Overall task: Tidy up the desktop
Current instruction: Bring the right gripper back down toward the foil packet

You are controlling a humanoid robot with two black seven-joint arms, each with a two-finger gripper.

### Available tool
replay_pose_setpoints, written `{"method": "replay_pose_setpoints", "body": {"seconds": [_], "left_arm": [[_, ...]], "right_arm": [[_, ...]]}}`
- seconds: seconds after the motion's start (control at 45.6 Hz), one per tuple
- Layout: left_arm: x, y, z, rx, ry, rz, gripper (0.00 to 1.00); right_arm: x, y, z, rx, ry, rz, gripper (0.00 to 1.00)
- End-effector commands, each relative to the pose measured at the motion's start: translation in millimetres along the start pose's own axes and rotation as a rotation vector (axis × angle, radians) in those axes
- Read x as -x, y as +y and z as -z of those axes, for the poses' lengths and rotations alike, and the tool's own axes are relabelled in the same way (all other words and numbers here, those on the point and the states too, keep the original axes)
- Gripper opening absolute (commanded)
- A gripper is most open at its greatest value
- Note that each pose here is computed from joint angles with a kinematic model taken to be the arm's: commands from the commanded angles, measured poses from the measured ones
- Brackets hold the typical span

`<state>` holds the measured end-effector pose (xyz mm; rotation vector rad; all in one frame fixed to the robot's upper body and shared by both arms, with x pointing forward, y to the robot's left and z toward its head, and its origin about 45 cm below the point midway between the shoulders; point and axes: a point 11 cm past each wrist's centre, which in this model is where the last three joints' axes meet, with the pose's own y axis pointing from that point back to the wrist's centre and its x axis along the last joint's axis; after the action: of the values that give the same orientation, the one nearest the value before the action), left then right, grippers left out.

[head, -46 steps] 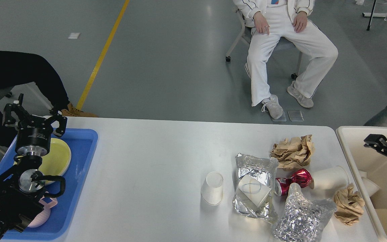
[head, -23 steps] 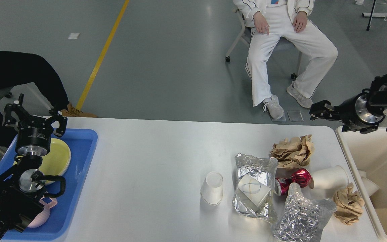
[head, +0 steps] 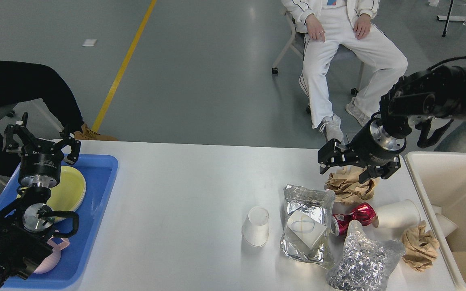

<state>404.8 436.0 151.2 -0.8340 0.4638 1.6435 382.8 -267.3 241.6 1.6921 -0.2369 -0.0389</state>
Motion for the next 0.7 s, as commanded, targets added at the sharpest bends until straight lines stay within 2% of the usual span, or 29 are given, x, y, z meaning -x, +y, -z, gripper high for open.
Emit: {"method": "replay_pose_setpoints", "body": {"seconds": [0.0,0.241,0.504,0.679], "left_arm": [[0,0,0,-0.001,-0.001,0.001,0.96],[0,0,0,0.0,0.0,0.0,0.96],[0,0,0,0.0,0.0,0.0,0.96],[0,0,0,0.0,0.0,0.0,0.96]], "right_arm": [[17,-45,-25,0.021,-0.037,-0.003,1.0],[38,-100,-38,0.0,-0.079,-0.041,1.0],[33,-119,-42,-0.011,-0.089,-0.127,0.97],[32,-125,-41,-0.009,-0.08,-0.135,0.83]]}}
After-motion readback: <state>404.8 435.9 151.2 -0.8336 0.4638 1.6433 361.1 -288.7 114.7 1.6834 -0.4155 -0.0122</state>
